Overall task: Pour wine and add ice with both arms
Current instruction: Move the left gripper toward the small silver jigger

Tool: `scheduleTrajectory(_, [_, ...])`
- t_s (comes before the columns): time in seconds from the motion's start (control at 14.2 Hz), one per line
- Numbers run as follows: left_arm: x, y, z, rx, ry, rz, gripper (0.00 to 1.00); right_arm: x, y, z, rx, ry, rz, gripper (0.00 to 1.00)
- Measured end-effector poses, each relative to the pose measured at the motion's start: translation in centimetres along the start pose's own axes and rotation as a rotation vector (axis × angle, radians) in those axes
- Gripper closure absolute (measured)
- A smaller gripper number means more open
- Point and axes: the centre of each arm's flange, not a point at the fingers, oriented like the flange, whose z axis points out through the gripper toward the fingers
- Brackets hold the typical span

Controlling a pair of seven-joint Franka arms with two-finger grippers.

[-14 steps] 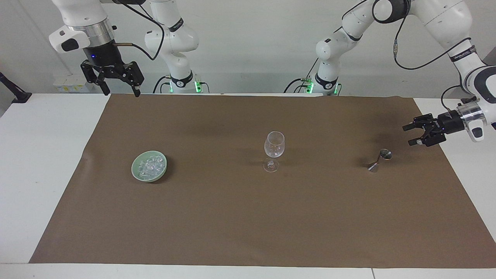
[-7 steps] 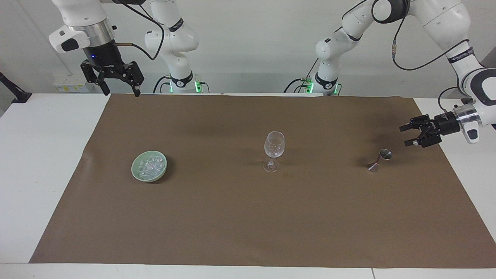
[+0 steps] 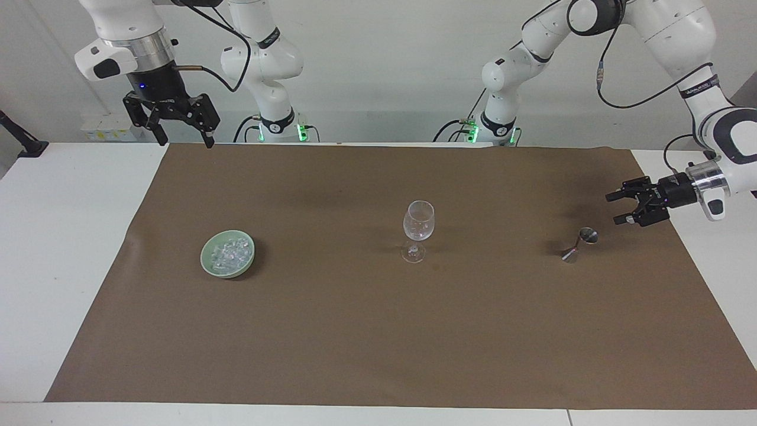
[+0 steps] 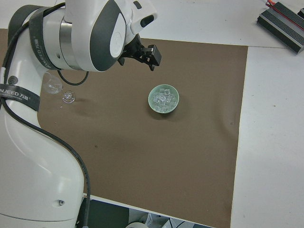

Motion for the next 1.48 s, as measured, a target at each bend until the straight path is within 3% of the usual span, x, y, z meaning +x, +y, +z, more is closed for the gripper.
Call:
scheduleTrajectory(0.35, [2.2, -1.4, 1.6, -0.045, -0.072, -0.075, 0.00, 0.0, 0.0, 0.0, 0.000, 0.000, 0.000, 0.00])
scheduleTrajectory(0.99, [9.9, -5.2, 5.3, -0.167, -0.256, -0.301, 0.00, 0.0, 0.0, 0.0, 0.000, 0.000, 0.000, 0.00])
scheduleTrajectory(1.48, [9.9, -3.4, 6.7, -0.214, -0.322, -0.370, 0.00, 0.0, 0.0, 0.0, 0.000, 0.000, 0.000, 0.00])
